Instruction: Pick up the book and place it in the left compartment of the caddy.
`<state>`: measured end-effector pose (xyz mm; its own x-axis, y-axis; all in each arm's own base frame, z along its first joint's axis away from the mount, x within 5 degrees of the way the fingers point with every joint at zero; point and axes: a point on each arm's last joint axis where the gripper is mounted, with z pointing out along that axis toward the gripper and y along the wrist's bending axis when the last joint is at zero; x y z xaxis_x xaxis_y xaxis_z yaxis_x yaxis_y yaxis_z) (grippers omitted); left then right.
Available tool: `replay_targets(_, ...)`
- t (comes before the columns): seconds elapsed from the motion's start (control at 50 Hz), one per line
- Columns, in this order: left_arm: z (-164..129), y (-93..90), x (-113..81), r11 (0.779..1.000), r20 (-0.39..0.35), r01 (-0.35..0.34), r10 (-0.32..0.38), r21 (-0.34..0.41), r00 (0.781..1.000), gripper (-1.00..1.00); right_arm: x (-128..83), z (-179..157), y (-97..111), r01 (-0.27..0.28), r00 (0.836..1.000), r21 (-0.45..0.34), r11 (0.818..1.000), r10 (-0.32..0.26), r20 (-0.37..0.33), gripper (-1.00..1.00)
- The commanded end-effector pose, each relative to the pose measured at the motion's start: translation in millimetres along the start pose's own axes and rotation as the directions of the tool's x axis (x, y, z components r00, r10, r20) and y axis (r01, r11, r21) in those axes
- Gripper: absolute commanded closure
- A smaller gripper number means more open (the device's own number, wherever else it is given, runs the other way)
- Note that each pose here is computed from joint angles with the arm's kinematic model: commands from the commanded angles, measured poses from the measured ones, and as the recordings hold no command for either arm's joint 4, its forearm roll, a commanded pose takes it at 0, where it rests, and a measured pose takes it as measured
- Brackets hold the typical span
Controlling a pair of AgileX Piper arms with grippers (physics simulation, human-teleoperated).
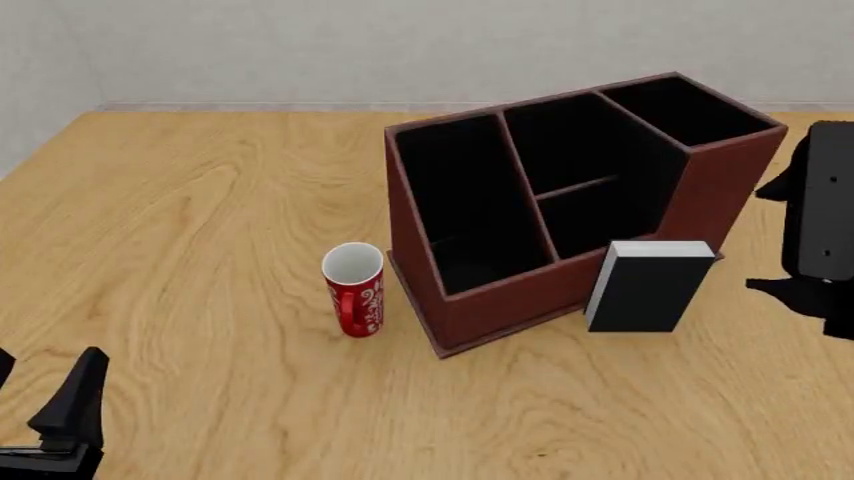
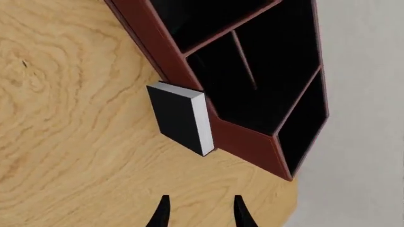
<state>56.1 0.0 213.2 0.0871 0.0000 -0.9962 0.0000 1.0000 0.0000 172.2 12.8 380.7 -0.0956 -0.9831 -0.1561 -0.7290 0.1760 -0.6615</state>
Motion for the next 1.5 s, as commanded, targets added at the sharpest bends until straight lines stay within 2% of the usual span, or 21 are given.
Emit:
replay_targets(0.02, 0.0, 0.0, 0.0, 1.000, 0.000, 0.000, 0.000, 0.000, 1.000, -1.00, -3.2, 20.1, -13.3, 0.024, 1.000, -0.013, 1.000, -0.024, -0.002, -1.00)
replay_targets(0.34, 0.0, 0.0, 0.0, 1.000, 0.000, 0.000, 0.000, 0.000, 1.000, -1.00, -7.1, 58.7, -19.7, 0.039, 0.999, -0.048, 0.998, -0.039, -0.002, -1.00)
replay_targets(1.02, 0.0, 0.0, 0.0, 1.000, 0.000, 0.000, 0.000, 0.000, 1.000, -1.00, -18.6, 116.0, -22.0, 0.051, 0.999, -0.103, 0.993, -0.050, 0.011, -1.00)
replay_targets(1.5, 0.0, 0.0, 0.0, 1.000, 0.000, 0.000, 0.000, 0.000, 1.000, -1.00, -21.8, 148.9, -14.6, 0.045, 0.999, -0.156, 0.987, -0.045, 0.006, -1.00)
